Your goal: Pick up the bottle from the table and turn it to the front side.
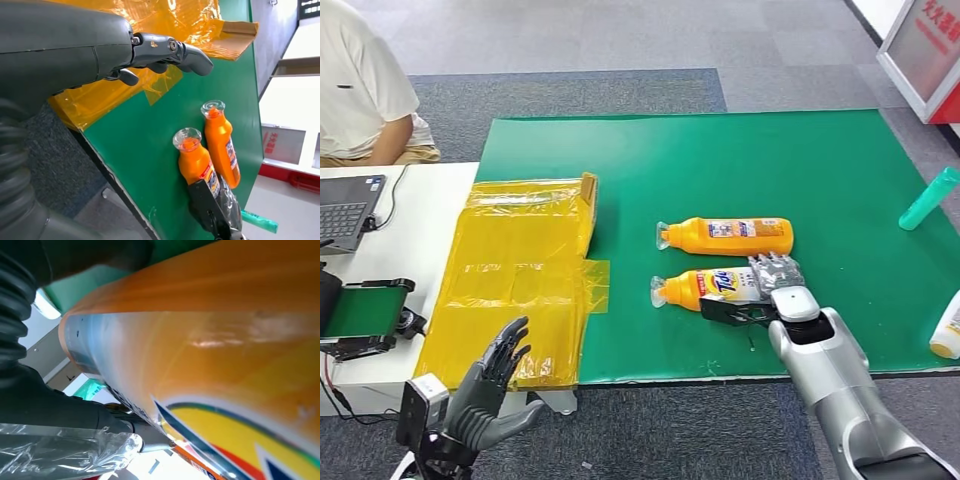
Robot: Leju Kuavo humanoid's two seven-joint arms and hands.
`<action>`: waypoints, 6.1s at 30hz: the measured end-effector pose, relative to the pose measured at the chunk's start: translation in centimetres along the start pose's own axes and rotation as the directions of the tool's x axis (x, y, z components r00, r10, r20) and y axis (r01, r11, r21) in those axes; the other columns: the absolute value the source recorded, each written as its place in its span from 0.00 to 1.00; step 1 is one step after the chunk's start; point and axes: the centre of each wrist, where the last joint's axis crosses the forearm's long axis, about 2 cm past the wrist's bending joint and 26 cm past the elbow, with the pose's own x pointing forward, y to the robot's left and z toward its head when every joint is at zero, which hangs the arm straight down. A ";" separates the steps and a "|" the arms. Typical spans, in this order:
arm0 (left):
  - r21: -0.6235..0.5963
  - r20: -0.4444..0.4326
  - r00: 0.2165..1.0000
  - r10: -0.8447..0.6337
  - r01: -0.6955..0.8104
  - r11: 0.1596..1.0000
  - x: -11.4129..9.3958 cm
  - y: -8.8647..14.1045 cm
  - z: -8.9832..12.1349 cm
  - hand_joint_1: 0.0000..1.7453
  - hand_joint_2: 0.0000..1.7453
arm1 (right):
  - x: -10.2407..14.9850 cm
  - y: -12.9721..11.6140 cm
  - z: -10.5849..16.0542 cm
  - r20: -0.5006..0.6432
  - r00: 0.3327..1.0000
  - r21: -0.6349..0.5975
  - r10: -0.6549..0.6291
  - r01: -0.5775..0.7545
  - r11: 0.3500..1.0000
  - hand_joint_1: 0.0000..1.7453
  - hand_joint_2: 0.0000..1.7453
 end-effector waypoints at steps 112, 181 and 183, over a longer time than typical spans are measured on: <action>-0.263 0.410 0.889 -0.201 0.327 0.908 10.7 -8.9 -12.7 1.00 1.00 | 10.9 -2.2 17.6 0.745 0.025 0.138 -0.666 0.972 0.190 0.70 1.00; -0.042 -0.167 -0.194 -0.967 0.981 -0.190 1.2 8.2 -12.9 1.00 0.00 | 4.4 -4.0 21.0 0.841 -0.013 -0.007 -0.540 0.999 -0.036 0.00 1.00; -0.066 -0.168 -0.178 -0.970 0.983 -0.169 0.4 7.9 -12.8 1.00 0.00 | 4.4 -4.0 21.0 0.842 -0.014 -0.007 -0.539 0.999 -0.037 0.00 1.00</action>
